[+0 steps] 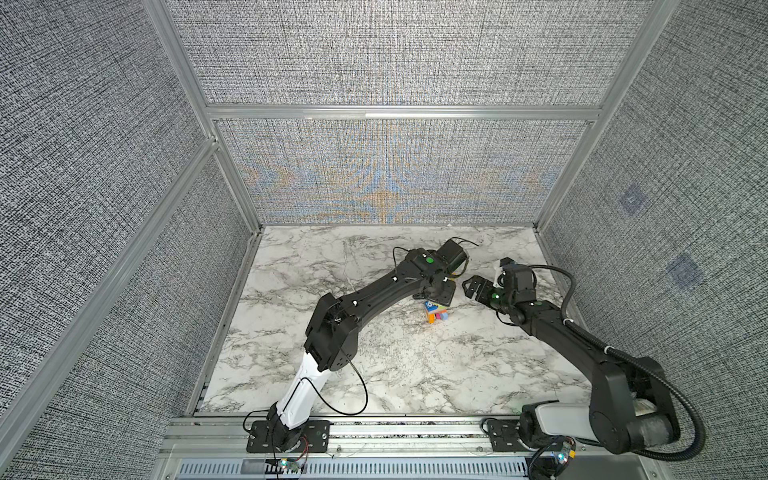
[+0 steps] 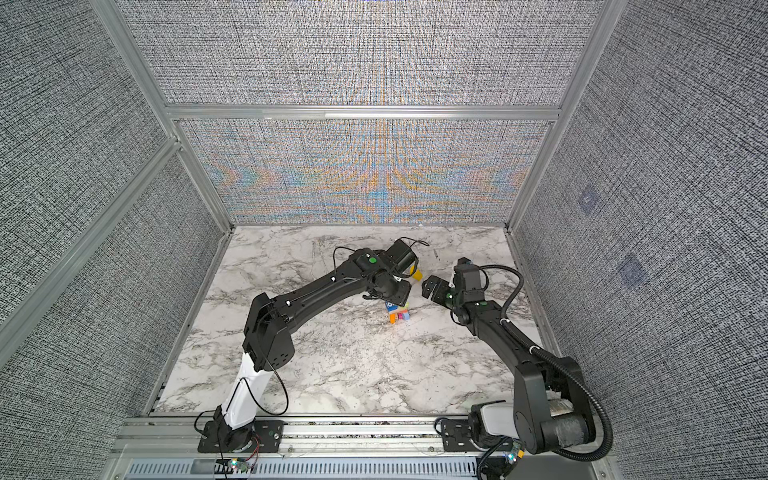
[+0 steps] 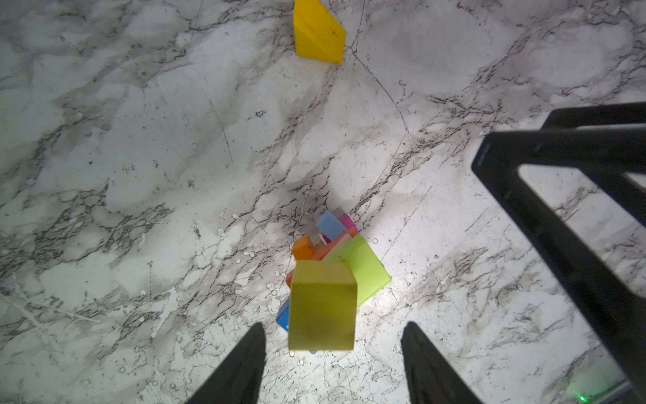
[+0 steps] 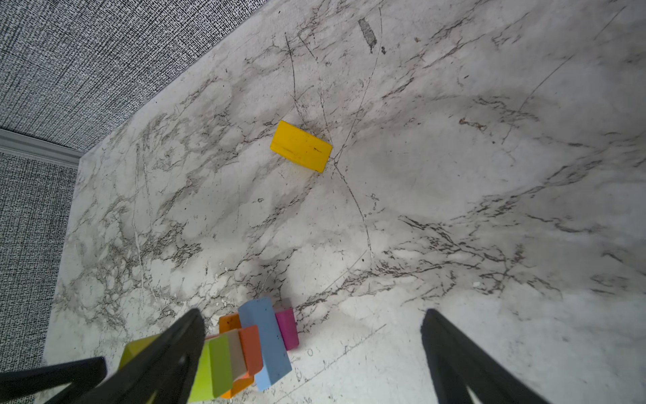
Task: Build the wood block tower
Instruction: 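Lower the yellow cube onto the tower top and open the left gripper, then move the right gripper over the yellow wedge block while the left gripper withdraws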
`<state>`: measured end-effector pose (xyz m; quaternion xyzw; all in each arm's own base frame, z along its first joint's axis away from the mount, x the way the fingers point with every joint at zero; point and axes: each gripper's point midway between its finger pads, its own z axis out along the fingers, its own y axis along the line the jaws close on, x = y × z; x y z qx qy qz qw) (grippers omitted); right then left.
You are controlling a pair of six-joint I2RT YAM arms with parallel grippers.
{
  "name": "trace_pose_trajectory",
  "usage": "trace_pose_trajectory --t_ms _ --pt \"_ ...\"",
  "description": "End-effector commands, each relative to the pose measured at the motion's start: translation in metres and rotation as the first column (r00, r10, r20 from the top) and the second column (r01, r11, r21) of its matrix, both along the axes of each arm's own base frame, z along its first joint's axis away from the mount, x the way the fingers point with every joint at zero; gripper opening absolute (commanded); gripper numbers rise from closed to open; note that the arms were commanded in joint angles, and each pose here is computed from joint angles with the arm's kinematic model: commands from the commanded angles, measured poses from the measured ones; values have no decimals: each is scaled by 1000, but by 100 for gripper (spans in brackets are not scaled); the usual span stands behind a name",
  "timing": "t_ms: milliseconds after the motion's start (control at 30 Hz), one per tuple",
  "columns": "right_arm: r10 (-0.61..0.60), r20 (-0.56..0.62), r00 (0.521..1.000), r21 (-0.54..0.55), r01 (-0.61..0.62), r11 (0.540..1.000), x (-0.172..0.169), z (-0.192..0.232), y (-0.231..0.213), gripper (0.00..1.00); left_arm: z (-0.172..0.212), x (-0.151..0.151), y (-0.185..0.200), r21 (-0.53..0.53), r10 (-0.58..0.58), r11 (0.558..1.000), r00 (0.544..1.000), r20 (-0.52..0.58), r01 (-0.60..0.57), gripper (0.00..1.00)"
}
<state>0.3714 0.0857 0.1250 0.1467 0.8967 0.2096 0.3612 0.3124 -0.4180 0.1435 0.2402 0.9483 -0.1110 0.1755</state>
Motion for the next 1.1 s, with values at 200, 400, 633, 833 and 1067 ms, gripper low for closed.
trace_pose_trajectory --t_ms 200,400,633,833,1067 --pt "134 -56 989 -14 -135 991 16 -11 6 83 32 -3 44 42 57 997 993 106 -61 99" --pt "257 -190 947 66 -249 966 34 -35 26 64 40 -2 82 7 126 992 981 148 -128 99" --pt "266 -192 945 -17 -274 962 54 -33 20 64 32 12 123 -105 222 972 968 116 -210 99" --pt "333 -170 927 -117 -355 928 74 -30 19 73 15 30 148 -201 279 944 958 62 -262 99" --pt "406 -219 887 -222 -451 864 96 -35 26 76 -1 52 163 -328 326 898 944 50 -292 99"
